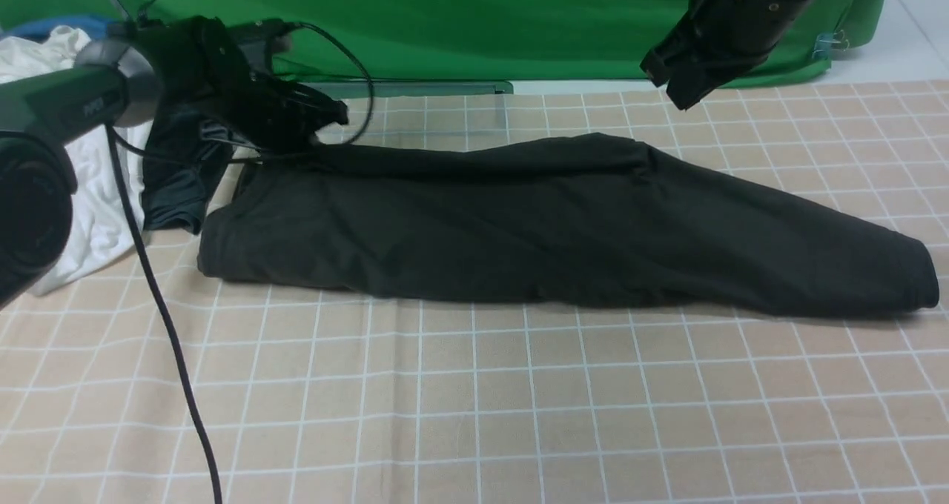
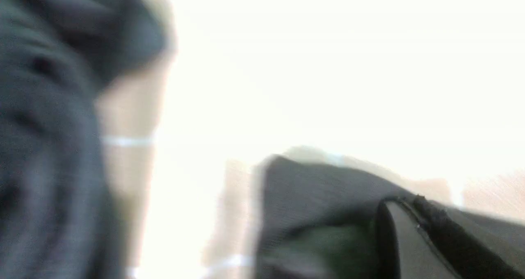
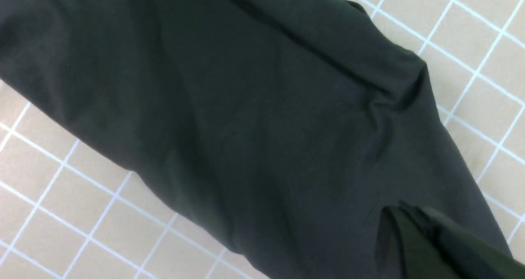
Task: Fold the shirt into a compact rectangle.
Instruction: 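Fold the black garment in half by bringing its near edge over to the far edge, then pull the folded dark garment lengthwise by its ends to straighten it flat on the table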
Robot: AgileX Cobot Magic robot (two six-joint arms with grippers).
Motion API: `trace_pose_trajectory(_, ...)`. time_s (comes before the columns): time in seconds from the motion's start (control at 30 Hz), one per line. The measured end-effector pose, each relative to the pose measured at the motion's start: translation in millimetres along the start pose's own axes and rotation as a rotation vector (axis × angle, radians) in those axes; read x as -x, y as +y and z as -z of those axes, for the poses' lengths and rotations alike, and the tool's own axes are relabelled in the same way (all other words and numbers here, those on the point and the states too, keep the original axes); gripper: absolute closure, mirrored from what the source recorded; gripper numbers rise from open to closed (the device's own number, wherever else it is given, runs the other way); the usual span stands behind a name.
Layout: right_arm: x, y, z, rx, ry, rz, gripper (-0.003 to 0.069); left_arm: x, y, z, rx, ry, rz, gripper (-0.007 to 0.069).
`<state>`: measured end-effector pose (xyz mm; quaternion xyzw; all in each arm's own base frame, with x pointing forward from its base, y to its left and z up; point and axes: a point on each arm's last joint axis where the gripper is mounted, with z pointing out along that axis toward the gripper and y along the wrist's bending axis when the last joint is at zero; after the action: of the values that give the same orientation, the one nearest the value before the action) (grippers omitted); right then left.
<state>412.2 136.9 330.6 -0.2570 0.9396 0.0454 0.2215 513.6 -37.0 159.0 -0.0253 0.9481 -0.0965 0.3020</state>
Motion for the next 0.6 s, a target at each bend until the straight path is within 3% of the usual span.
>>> trace_pose_trajectory(0.1,-0.1,0.0,0.0,0.000,0.001,0.000,0.0621,15.6,7.8,21.1,-0.004,0.031,0.014,0.0606)
trace_pose_trajectory(0.3,-0.3,0.3,2.9,0.000,-0.003,-0.007,0.0621,28.9,-2.9,94.2,0.008,0.126,-0.088,0.0606)
trace_pose_trajectory(0.43,-4.1,2.2,17.2,-0.004,-0.019,-0.008,0.0621,8.2,-2.7,128.0,0.052,0.198,-0.100,0.0606)
trace_pose_trajectory(0.6,-6.9,4.3,37.7,-0.011,-0.054,-0.007,0.0621,-27.2,3.9,122.6,0.075,0.280,-0.072,0.0603)
